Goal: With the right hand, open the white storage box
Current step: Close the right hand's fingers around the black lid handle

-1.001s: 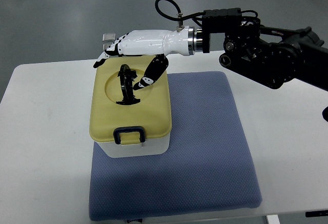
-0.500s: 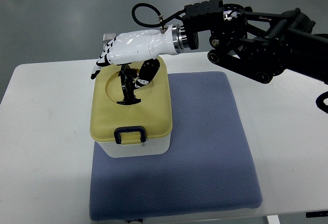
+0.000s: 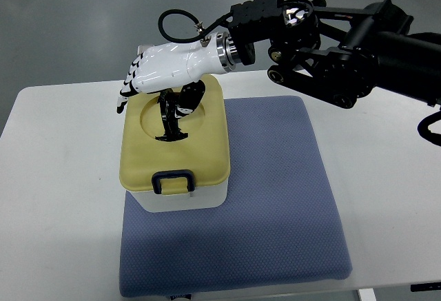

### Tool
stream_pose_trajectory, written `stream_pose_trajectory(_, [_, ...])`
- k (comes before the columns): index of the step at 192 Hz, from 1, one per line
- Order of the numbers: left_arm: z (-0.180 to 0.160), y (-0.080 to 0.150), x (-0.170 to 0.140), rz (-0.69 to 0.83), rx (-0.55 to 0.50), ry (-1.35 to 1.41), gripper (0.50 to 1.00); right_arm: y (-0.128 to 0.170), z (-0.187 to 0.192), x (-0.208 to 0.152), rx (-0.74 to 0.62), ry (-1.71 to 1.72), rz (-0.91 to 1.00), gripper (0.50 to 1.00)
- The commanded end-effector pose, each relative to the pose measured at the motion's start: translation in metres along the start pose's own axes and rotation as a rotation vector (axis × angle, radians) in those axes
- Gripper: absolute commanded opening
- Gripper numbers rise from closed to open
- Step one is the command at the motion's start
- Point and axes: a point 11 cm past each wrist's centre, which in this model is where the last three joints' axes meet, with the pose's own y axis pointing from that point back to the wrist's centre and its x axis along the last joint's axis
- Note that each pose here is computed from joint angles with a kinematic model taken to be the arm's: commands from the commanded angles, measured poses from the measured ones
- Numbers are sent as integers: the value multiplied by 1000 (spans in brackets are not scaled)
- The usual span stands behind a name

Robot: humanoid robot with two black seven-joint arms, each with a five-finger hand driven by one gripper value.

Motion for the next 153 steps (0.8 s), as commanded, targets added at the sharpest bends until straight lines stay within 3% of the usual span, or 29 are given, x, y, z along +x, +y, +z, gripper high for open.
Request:
stream_pose_trajectory(1, [1, 0, 0, 1, -2, 1, 1000, -2, 0, -1, -2, 31, -27, 807])
stream_pose_trajectory(100, [1, 0, 1, 2, -2, 1, 1000, -2, 4, -4, -22, 109, -80, 803])
stream_pose_trajectory(153, [1, 0, 1, 2, -2, 1, 1000, -3, 4, -7, -23, 144, -127, 766])
